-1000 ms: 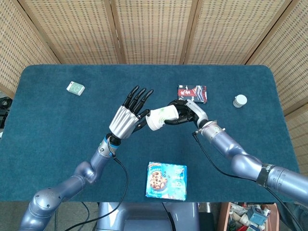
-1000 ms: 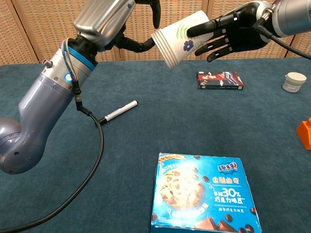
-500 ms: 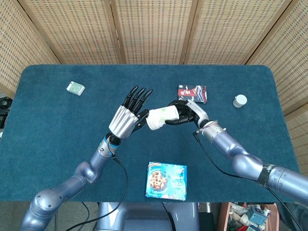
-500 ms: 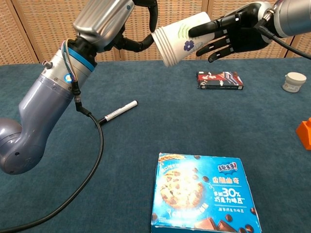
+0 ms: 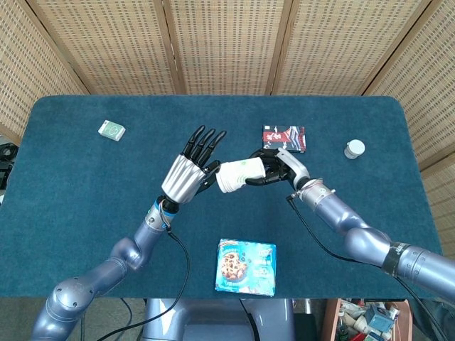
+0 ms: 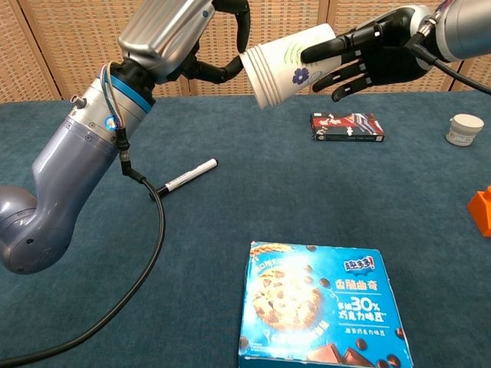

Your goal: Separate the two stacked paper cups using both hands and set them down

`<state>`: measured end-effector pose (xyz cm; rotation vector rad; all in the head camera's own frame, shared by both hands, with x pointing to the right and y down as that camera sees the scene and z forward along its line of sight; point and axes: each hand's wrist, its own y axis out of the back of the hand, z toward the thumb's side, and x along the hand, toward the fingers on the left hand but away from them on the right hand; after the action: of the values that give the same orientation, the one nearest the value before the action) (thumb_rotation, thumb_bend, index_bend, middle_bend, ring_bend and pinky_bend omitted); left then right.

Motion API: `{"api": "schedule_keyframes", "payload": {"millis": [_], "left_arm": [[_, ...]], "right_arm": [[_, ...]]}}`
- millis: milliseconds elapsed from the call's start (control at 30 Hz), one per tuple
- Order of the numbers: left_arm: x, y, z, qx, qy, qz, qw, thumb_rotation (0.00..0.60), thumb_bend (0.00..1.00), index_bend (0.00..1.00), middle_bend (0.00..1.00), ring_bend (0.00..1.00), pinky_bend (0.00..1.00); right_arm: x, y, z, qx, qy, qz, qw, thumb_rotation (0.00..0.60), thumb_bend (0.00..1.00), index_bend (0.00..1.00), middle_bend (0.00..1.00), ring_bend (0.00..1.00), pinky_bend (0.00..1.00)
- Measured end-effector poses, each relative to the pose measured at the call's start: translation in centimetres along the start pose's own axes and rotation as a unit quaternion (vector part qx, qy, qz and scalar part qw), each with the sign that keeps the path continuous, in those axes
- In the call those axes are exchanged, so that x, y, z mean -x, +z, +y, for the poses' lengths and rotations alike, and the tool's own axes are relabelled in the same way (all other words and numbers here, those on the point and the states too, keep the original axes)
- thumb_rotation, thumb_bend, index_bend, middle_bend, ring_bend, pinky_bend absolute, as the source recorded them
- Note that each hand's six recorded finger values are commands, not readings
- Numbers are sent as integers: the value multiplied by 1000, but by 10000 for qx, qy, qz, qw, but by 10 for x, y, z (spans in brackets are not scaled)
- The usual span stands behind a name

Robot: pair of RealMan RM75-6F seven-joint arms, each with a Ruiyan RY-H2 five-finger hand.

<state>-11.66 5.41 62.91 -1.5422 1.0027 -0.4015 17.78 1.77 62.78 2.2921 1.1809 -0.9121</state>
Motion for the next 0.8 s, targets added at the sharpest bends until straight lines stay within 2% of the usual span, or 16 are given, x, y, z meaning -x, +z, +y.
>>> {"api": "schedule_keyframes", "payload": {"millis": [267,500,700,800], "left_arm": [[8,-10,1,-51,-61,56,10000,600,518,676,0,0,0],[19,-32,6,-159,-101,213,9996,600,520,679,0,0,0],[36,-56,18,-323,-120,254,9991,600,519,685,0,0,0],[47,-73,29,-522,-146,189,9984,600,519,687,0,0,0]], "right_arm": [[-2,1,7,-89,-74,12,9999,600,472,578,600,496,627],[-6,-2,18,-136,-173,-12,9998,600,473,578,600,496,627],[-9,-8,28,-312,-300,-64,9990,600,473,578,601,496,627],[-10,-12,35,-617,-424,-72,9972,600,473,578,602,496,627]]}}
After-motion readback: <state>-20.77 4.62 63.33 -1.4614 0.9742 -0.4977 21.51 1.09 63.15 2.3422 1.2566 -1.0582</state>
